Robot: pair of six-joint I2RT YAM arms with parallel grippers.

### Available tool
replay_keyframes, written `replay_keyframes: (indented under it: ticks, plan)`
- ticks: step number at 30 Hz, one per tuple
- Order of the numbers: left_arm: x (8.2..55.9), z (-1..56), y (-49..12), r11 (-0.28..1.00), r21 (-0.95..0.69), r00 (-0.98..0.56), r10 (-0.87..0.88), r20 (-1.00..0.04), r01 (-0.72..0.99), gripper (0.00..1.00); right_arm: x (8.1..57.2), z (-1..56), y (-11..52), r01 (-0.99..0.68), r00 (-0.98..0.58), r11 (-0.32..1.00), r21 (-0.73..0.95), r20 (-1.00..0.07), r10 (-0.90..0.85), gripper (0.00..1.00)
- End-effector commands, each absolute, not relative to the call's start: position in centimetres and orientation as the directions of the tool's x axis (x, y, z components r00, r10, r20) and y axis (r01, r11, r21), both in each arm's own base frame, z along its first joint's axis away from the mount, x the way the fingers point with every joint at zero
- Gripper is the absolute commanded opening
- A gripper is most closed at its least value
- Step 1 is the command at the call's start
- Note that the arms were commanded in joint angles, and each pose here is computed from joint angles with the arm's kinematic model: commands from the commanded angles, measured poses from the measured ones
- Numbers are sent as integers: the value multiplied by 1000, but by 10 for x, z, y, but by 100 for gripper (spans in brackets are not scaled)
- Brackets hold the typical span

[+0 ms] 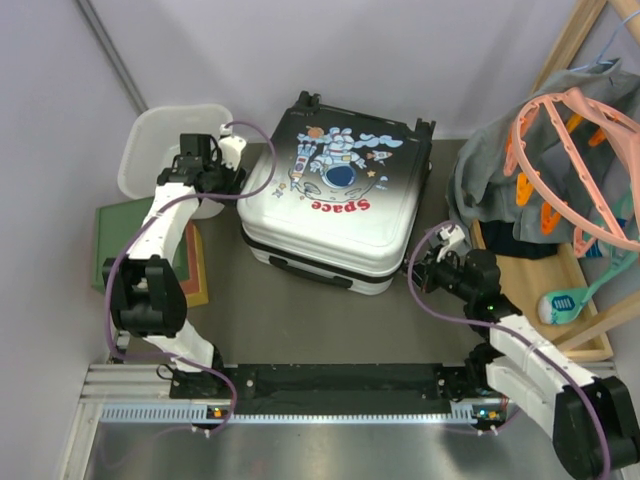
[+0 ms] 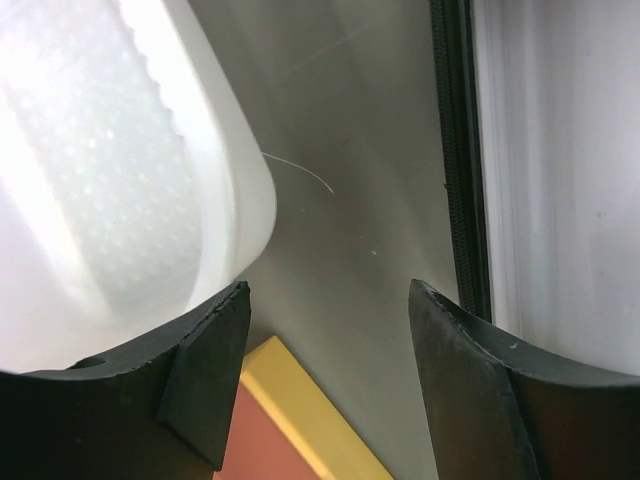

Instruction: Open, take out, and arrange the luggage

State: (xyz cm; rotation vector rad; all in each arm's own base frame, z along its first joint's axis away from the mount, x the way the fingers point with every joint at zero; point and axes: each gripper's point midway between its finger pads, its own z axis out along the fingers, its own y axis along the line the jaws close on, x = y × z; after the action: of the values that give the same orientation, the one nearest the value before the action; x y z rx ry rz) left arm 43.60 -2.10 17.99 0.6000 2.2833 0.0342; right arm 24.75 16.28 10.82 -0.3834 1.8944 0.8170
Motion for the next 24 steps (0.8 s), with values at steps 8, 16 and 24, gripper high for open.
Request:
replay_keyframes:
  ticks: [8, 16, 24]
  plan:
    - [398, 162, -70, 842, 12, -598, 392, -699, 539, 69, 220, 127, 178, -605, -466, 721, 338, -884, 23, 0]
    - [396, 162, -69, 844, 14, -599, 392, -698, 537, 69, 218, 109, 177, -537, -568, 743, 398, -822, 29, 8]
    - [398, 164, -69, 845, 14, -600, 391, -698, 535, 69, 228, 111, 178, -516, -573, 757, 400, -818, 42, 18]
